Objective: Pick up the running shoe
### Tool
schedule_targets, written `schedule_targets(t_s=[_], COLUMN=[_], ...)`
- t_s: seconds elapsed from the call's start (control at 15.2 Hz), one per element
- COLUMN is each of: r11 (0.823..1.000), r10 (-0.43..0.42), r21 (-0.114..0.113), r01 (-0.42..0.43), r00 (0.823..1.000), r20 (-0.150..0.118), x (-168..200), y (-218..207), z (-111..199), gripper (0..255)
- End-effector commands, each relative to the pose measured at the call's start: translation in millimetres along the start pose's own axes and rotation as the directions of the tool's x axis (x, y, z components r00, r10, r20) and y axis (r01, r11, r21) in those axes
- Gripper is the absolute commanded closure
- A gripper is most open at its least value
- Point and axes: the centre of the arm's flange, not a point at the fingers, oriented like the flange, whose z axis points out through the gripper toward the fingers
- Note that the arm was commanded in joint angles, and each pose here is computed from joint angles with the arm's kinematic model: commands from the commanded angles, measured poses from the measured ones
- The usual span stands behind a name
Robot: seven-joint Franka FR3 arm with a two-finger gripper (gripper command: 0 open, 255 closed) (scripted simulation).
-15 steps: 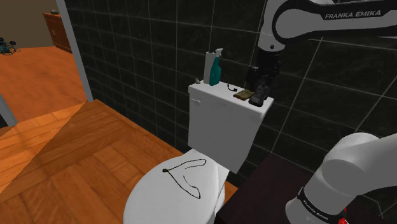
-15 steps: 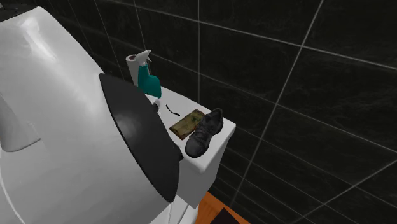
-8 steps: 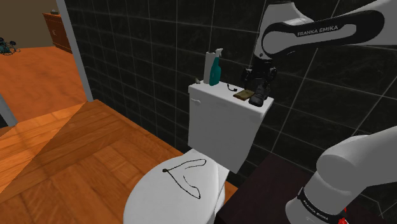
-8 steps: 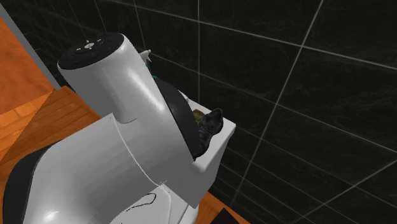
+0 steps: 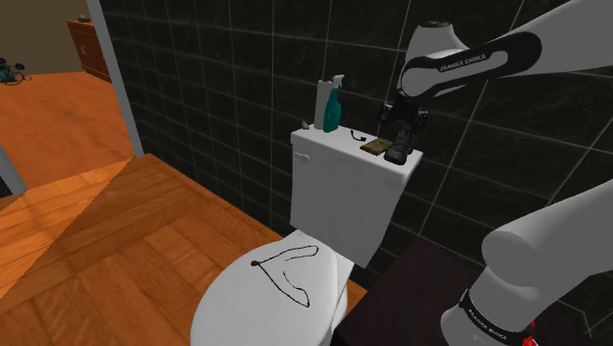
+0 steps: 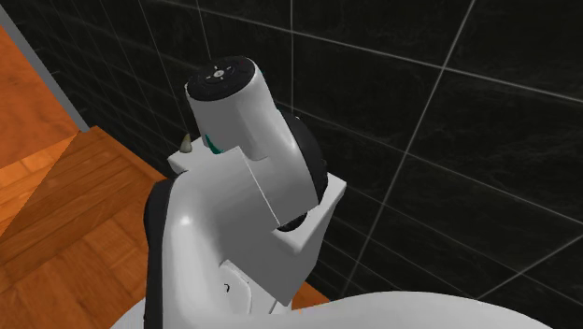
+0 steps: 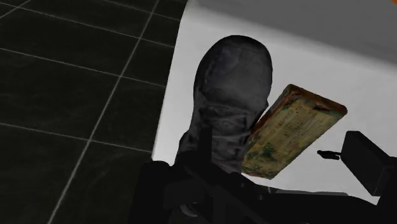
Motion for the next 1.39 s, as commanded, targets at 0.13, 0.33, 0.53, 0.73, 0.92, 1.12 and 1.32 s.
schedule_targets(t_s=[0.13,0.33,0.53,0.73,0.92,1.12,1.32], r11=[0.974,0.958,0.958,0.958,0.958,0.958,0.958], r10=[0.226,0.287,0.287,0.287,0.287,0.287,0.287], r21=[0.004,0.007,0.007,0.007,0.007,0.007,0.007], r01=[-0.226,-0.287,-0.287,-0.287,-0.287,-0.287,-0.287], r00=[0.973,0.956,0.956,0.956,0.956,0.956,0.956], r20=[-0.048,-0.061,-0.061,-0.061,-0.061,-0.061,-0.061], x=[31.0,37.5,32.2,25.8,26.2,26.6,26.7], y=[24.8,32.4,32.8,33.1,32.4,32.0,32.2], z=[31.1,43.5,58.5,76.2,76.4,76.4,76.5], gripper=[0,0,0,0,255,255,255])
